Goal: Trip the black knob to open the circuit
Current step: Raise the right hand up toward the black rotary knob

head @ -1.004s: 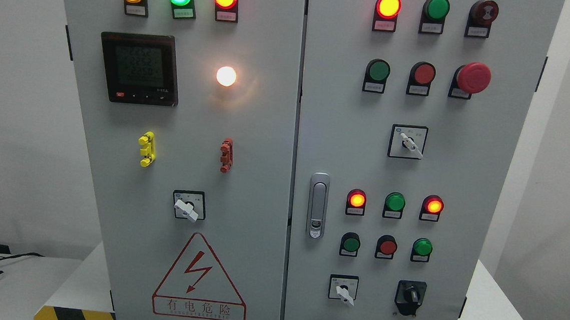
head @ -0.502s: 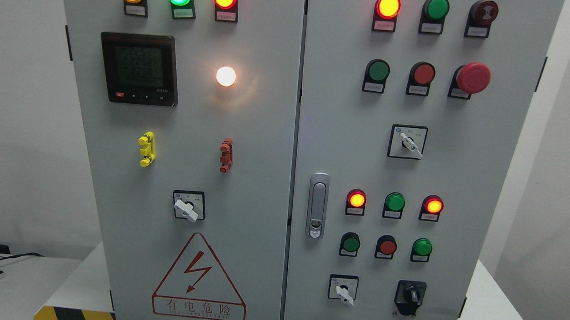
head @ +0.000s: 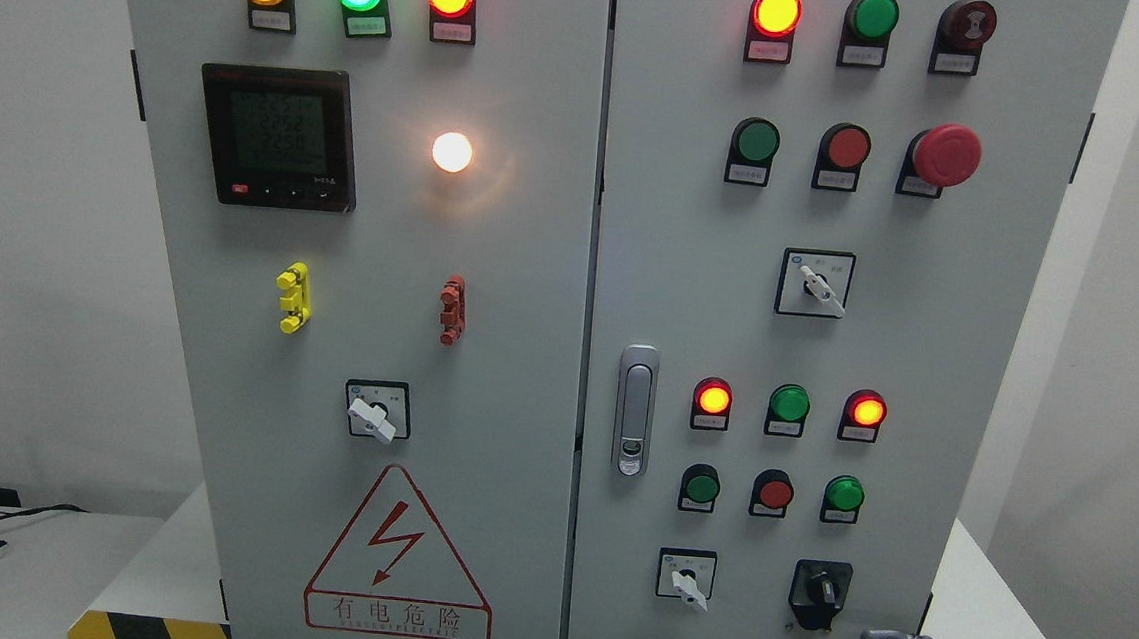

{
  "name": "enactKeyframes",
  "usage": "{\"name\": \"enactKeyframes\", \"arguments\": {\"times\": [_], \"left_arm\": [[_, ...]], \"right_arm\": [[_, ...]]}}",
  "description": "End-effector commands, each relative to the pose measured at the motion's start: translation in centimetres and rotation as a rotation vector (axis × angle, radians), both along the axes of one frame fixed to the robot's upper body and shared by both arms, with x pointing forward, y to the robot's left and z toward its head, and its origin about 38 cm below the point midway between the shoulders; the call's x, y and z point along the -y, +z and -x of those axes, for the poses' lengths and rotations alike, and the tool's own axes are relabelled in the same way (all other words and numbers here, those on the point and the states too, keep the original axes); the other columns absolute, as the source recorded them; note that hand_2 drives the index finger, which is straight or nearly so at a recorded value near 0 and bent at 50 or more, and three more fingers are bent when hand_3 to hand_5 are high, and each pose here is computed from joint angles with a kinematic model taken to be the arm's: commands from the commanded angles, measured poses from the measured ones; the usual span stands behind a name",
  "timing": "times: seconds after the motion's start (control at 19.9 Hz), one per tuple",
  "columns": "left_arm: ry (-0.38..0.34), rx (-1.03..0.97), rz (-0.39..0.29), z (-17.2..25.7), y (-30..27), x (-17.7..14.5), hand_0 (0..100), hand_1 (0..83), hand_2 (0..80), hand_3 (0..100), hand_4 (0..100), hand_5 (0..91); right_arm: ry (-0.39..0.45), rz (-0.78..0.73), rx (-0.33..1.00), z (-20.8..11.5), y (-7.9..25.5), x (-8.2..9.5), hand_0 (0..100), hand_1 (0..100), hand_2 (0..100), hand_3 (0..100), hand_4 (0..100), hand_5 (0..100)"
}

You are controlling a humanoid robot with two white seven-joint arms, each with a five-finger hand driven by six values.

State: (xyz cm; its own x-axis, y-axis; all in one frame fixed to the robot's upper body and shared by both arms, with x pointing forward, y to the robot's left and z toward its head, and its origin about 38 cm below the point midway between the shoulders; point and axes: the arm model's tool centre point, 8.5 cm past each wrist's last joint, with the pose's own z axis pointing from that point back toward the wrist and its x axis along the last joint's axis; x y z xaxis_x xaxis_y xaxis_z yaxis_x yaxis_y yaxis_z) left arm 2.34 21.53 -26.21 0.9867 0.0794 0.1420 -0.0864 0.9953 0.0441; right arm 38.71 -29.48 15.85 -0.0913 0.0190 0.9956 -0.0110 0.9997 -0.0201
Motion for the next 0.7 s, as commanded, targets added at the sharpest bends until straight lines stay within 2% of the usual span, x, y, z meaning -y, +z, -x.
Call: {"name": "enactKeyframes", "arguments": {"times": [0.0,0.65], "left_arm": [[-0.031,0.000,0.000,-0.01,0.00,0.03,12,38.9,0.0,0,0,0.0],[-0.031,0.000,0.000,-0.01,0.00,0.03,12,38.9,0.0,0,0,0.0]], "right_arm": [[0.027,0.002,-0.052,-1.23,-1.66,-1.21,33,66,43,100,100,96],[0.028,-0.007,-0.045,-2.07,-1.39,-1.51,36,66,43,100,100,95]]}}
